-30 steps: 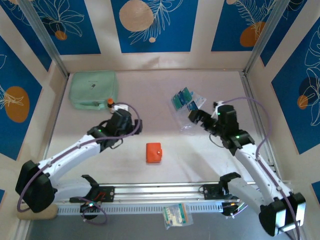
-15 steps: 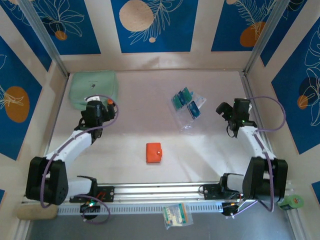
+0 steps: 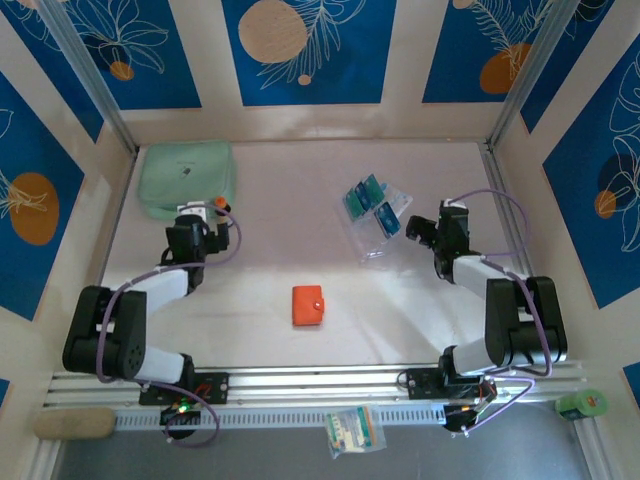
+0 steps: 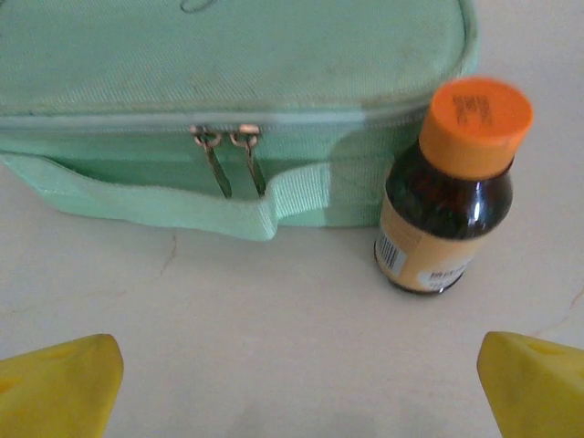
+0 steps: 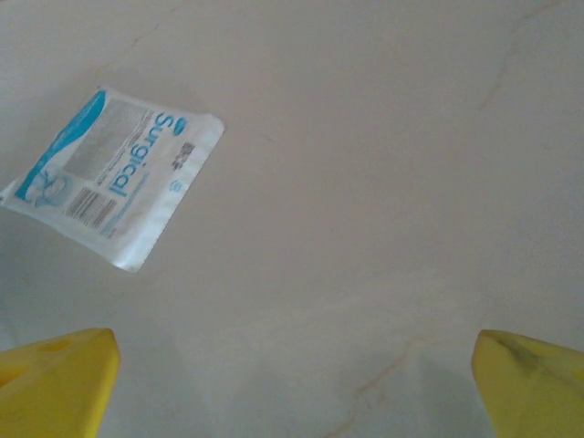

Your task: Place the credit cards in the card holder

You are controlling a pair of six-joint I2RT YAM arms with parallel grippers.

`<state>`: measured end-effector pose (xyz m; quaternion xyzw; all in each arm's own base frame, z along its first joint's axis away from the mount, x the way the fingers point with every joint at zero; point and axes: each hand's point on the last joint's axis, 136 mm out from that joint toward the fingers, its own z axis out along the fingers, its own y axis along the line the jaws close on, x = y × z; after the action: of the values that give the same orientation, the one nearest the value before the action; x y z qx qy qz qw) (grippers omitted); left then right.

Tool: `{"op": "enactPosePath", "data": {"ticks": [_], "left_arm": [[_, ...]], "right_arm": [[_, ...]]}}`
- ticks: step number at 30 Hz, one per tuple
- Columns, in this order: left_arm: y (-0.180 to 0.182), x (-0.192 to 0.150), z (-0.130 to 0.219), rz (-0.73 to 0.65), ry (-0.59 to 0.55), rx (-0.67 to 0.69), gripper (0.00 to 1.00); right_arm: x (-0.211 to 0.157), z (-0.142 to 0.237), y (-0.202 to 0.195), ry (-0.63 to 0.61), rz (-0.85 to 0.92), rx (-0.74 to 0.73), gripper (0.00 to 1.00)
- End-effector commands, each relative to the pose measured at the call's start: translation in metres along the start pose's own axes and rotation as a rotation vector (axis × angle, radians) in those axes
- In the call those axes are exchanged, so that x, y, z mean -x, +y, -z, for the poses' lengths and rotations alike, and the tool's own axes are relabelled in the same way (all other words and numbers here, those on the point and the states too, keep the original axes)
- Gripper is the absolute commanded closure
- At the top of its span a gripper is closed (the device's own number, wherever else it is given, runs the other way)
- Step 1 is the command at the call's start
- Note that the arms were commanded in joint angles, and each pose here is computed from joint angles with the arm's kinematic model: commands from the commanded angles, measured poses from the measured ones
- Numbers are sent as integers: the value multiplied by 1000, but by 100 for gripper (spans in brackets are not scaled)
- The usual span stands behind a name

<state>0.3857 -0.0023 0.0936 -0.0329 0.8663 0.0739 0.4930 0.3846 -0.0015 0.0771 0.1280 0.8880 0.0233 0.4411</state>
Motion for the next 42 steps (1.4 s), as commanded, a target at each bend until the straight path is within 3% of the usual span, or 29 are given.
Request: {"op": "enactPosePath", "data": {"ticks": [1, 13, 20, 22, 42], "left_arm": [[4, 15, -2, -43, -99, 7, 1], [-26, 5, -6, -85, -193, -191, 1], [-27, 4, -6, -87, -212, -199, 1], [-28, 3, -6, -85, -206, -203, 1], [-24, 4, -7, -72, -206, -197, 0]], "right_arm": [[23, -4, 17, -76, 110, 27, 1], [27, 2, 10, -224, 107, 110, 1], [18, 4, 22, -294, 141, 202, 1], [14, 2, 21, -244, 143, 202, 1], [16, 2, 21, -262, 156, 176, 1]]}}
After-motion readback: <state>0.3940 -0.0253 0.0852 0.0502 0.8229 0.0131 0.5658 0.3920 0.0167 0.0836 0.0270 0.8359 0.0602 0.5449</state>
